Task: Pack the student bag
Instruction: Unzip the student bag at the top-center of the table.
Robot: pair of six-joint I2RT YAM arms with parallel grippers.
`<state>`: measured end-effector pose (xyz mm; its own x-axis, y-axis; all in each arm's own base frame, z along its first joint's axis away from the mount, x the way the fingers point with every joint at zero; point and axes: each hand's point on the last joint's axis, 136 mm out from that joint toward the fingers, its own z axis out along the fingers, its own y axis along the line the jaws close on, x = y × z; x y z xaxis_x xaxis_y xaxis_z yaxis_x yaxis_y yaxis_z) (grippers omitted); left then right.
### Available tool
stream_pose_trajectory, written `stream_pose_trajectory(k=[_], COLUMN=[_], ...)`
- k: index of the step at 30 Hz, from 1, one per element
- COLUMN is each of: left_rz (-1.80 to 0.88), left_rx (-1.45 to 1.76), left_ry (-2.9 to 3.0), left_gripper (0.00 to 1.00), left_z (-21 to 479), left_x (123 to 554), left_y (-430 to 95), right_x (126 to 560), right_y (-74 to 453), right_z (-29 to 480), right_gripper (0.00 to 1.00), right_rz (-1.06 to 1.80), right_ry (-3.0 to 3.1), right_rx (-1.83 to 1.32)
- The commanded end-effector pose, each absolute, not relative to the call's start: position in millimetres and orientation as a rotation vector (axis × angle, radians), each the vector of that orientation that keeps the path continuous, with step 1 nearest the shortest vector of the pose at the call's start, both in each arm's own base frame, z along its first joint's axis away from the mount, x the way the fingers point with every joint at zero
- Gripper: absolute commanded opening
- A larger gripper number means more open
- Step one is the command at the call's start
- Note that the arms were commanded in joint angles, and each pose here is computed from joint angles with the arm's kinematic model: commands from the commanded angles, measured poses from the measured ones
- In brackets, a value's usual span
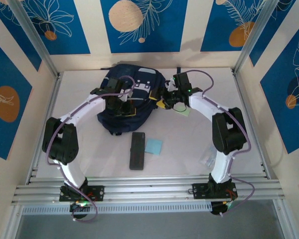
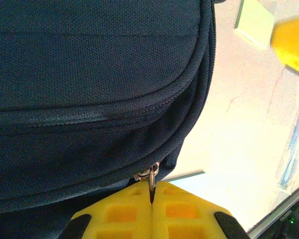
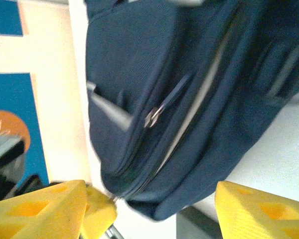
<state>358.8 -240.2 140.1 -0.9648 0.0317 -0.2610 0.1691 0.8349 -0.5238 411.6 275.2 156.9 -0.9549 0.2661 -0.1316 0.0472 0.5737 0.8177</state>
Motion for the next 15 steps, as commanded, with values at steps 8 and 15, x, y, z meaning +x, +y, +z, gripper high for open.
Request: stream_pose_trajectory(k=[8,15], left_rz=[-0.958,-1.011], left_rx=[0.149,0.127], left_ry=[2.747,2.769], left_gripper=[0.00,0.00], left_z=[156.0,148.6], left_x=[350.6,335.9], left_y=[-255.9,-256.0], right_x=[382.7,398.9], right_y=[342.4,331.7], right_z=[121.2,90.3], right_gripper=[0.68,0.33], right_rz=[1.343,1.214], right_ry=[2.590,2.592], right_rx=[0.346,0.491])
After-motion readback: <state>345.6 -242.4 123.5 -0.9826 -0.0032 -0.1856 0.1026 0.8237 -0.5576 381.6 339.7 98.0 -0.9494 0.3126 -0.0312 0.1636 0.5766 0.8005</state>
